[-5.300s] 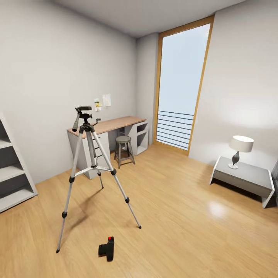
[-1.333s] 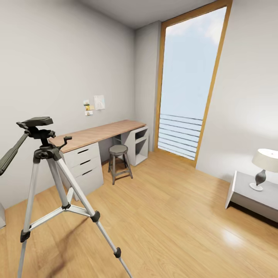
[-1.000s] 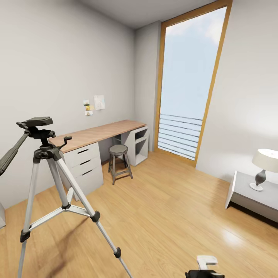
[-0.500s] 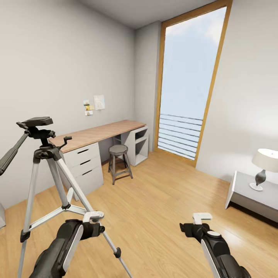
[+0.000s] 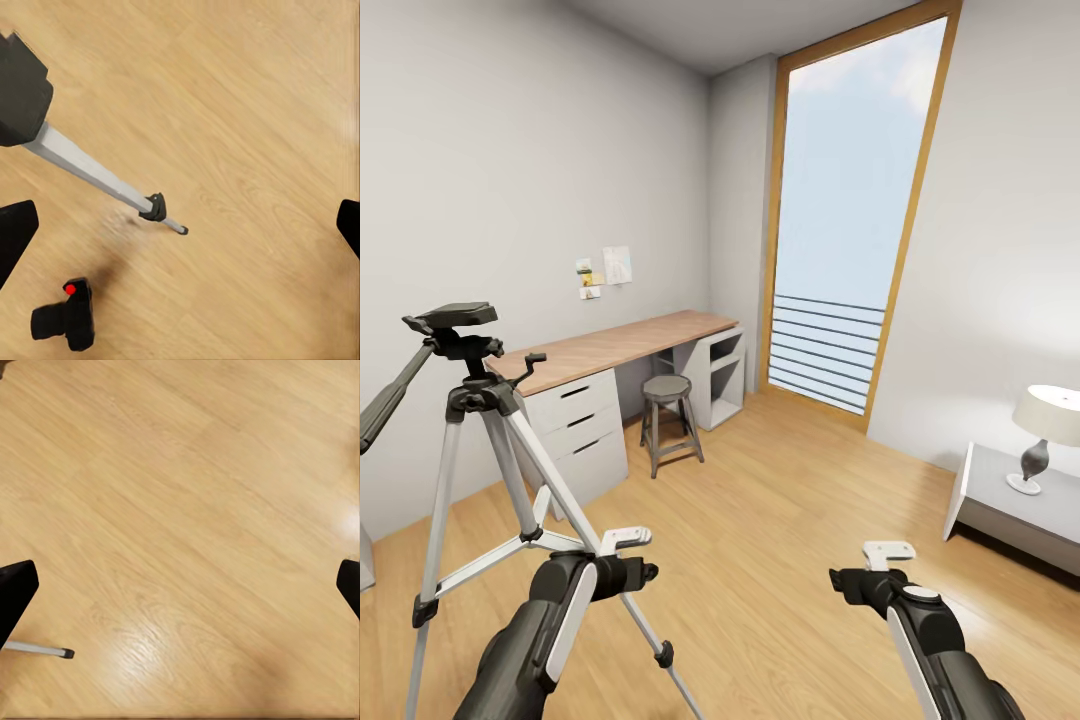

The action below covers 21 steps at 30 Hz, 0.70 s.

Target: Attach the digital camera to the camera tripod in the bedroom.

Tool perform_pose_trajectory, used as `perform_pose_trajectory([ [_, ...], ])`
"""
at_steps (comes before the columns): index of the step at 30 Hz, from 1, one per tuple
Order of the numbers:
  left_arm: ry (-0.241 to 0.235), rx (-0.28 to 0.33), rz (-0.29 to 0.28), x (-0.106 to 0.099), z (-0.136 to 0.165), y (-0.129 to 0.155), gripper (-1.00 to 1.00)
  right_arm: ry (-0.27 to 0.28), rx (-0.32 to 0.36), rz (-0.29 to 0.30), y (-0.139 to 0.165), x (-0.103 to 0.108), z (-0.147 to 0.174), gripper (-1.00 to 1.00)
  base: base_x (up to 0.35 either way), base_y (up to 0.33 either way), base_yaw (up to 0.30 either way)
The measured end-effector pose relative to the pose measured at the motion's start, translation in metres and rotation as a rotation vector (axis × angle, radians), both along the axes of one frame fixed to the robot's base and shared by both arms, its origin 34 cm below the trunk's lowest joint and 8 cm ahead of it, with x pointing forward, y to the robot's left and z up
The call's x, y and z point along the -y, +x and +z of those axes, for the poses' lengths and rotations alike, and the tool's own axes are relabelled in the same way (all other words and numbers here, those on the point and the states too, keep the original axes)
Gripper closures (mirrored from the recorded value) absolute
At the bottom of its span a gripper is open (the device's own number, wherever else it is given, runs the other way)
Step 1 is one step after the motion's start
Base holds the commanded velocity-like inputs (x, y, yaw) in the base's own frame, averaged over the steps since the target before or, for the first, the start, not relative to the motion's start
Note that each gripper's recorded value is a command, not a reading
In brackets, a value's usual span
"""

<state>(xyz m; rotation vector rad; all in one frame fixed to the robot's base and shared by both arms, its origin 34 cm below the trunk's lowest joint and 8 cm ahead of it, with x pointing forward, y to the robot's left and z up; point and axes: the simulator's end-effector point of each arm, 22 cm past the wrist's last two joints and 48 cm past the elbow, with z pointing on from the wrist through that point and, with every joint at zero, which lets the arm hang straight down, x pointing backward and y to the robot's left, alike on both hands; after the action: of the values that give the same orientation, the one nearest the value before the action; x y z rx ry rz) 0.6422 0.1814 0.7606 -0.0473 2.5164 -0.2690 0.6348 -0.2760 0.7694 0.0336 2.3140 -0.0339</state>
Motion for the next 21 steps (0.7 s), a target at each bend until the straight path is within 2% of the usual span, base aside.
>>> perform_pose_trajectory([
  [10, -0.024, 0.029, -0.004, 0.013, 0.015, 0.005, -1.00, 0.003, -0.016, -0.002, -0.002, 0.000, -0.004, -1.00, 0.000, 0.000, 0.000],
  [21, -0.027, 0.036, -0.006, 0.015, 0.011, 0.005, -1.00, 0.003, -0.017, -0.002, -0.003, 0.000, -0.011, -1.00, 0.000, 0.000, 0.000],
])
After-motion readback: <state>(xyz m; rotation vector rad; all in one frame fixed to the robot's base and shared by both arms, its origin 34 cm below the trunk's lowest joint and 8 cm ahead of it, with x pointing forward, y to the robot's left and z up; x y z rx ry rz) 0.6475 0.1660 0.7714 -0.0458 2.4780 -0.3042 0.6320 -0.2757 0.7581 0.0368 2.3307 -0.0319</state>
